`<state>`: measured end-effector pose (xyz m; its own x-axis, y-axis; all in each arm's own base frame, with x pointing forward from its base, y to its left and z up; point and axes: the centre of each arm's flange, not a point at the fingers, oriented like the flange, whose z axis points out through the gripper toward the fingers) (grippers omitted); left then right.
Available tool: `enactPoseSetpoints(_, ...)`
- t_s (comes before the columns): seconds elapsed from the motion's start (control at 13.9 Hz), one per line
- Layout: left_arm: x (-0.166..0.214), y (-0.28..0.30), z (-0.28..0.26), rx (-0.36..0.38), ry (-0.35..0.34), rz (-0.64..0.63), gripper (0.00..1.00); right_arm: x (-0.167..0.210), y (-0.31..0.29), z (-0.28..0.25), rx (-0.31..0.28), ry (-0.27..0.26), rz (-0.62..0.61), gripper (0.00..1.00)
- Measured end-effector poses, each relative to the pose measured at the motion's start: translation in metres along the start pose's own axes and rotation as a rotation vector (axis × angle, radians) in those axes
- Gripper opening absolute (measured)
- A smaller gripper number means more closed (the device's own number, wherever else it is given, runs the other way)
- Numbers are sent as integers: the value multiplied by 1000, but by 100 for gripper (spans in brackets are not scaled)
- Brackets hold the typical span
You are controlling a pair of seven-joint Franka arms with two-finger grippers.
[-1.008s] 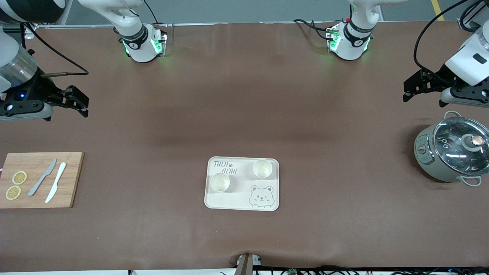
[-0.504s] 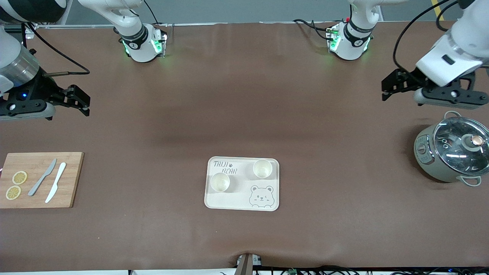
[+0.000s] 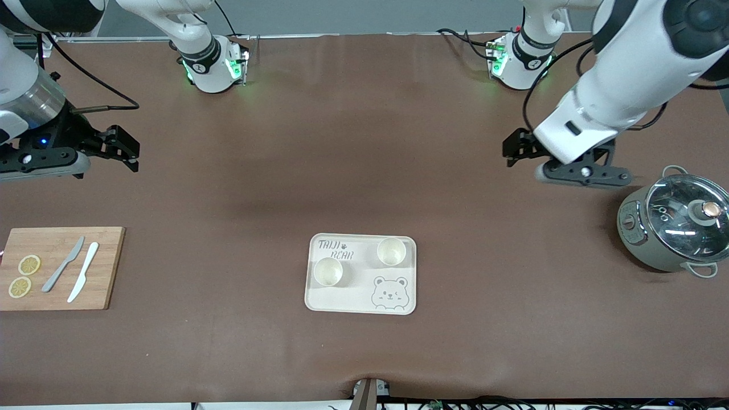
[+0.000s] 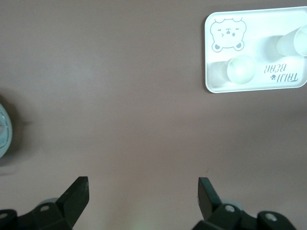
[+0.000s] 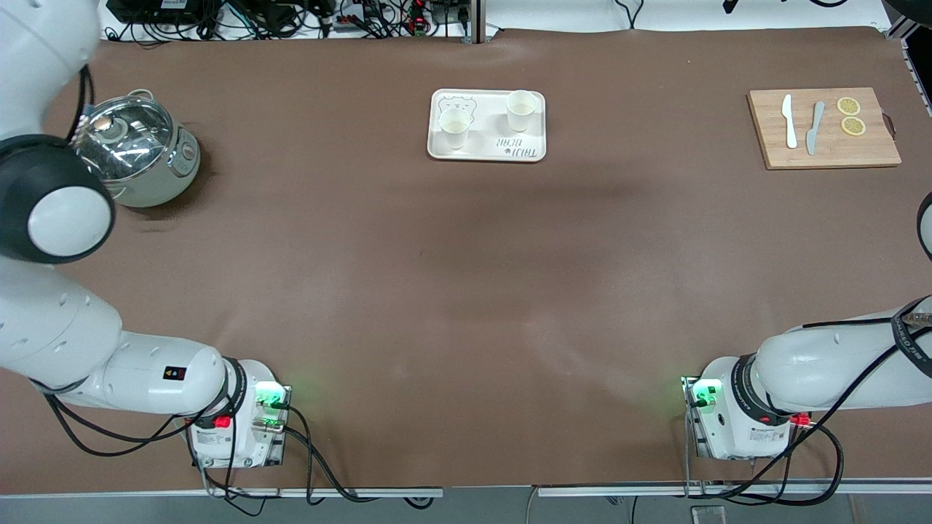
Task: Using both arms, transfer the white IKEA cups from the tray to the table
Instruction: 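Move the left gripper over the white cup on the tray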
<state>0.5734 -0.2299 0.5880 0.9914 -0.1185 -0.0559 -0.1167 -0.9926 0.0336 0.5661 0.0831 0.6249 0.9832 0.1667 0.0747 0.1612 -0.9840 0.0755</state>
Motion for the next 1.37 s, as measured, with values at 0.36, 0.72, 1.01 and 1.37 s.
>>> enactPoseSetpoints(0.36, 34, 45, 43, -6, -46, -4, 100, 2, 4, 7, 1, -13, 7, 100)
enactPoseSetpoints(0.72, 44, 112, 78, 69, -30, 1, 100, 6, 4, 15, 3, -20, 6, 100)
enactPoseSetpoints(1.01, 51, 133, 90, 55, 11, -18, 100, 8, 4, 17, 4, -20, 6, 100)
enactPoseSetpoints(1.37, 64, 152, 131, 42, 34, -28, 100, 8, 5, 16, 4, -18, 7, 100)
